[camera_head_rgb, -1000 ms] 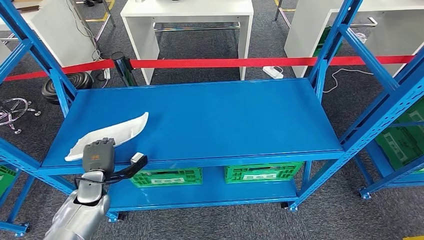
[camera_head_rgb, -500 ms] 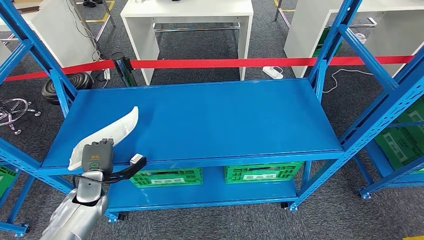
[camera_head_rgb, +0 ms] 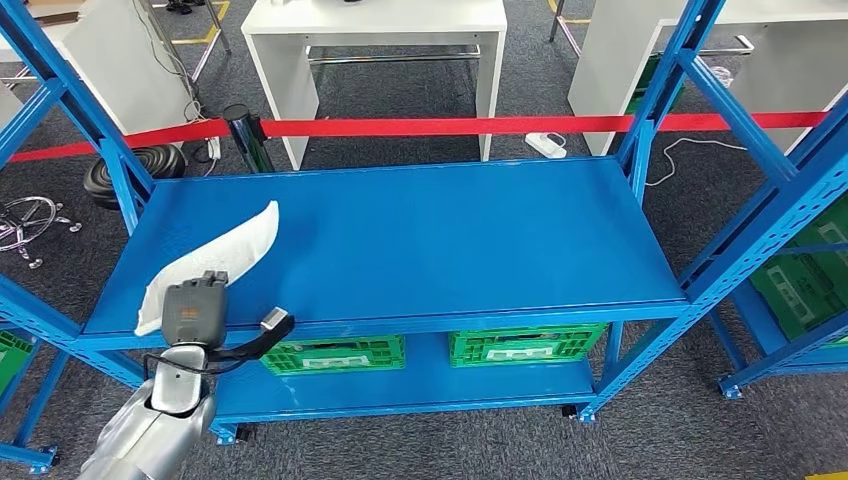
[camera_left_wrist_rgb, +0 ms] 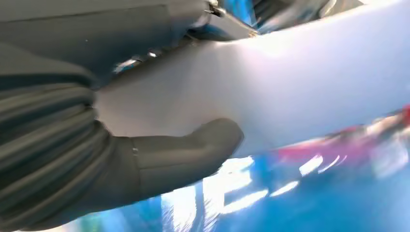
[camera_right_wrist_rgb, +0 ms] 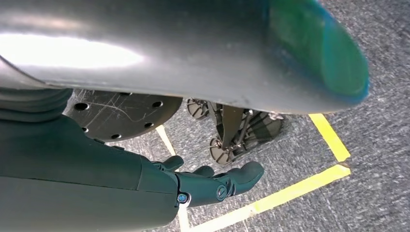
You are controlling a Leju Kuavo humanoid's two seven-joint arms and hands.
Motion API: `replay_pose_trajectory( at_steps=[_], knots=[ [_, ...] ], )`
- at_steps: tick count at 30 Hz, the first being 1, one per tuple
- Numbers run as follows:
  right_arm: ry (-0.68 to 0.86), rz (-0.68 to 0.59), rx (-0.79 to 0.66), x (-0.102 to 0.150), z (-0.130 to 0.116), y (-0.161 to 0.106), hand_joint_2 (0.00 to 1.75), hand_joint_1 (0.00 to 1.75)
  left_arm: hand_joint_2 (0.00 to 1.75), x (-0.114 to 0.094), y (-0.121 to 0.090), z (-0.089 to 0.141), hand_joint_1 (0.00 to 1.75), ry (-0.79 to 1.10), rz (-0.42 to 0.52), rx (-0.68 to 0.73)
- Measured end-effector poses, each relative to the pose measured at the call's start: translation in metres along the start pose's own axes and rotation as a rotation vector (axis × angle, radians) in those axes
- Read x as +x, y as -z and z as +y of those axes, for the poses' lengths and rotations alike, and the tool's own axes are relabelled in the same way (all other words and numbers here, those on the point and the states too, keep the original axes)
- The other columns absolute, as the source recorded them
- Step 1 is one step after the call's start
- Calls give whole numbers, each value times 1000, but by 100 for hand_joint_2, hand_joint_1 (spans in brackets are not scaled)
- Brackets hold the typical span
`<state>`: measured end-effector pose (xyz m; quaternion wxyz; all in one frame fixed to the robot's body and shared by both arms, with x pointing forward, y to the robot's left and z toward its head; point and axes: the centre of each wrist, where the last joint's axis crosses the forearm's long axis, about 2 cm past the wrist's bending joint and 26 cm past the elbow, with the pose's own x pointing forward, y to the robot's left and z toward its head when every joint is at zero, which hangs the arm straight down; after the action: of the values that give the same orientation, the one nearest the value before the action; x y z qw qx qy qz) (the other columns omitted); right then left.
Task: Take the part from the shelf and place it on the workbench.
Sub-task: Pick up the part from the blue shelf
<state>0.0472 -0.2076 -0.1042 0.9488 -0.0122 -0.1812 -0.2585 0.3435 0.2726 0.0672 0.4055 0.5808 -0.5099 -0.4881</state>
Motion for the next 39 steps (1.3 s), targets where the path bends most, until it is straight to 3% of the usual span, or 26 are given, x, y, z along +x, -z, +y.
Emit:
replay_pose_trajectory(
  at_steps=[6,10,16,25,39],
  knots=[
    [-17,8,5,0,0,0,0,0,175,23,-14,59,175,-644,-358,365],
    [-27,6,12,-1,-2,0,0,0,175,20,-23,89,175,-891,-396,538],
    [-41,31,11,0,-2,0,0,0,175,14,-35,117,175,-1108,-486,617],
    [-72,29,-10,0,-8,1,0,0,175,4,-66,112,175,-1228,-485,609],
    [-115,22,-11,4,-14,3,0,0,175,-3,-87,101,175,-1221,-412,602]
  ],
)
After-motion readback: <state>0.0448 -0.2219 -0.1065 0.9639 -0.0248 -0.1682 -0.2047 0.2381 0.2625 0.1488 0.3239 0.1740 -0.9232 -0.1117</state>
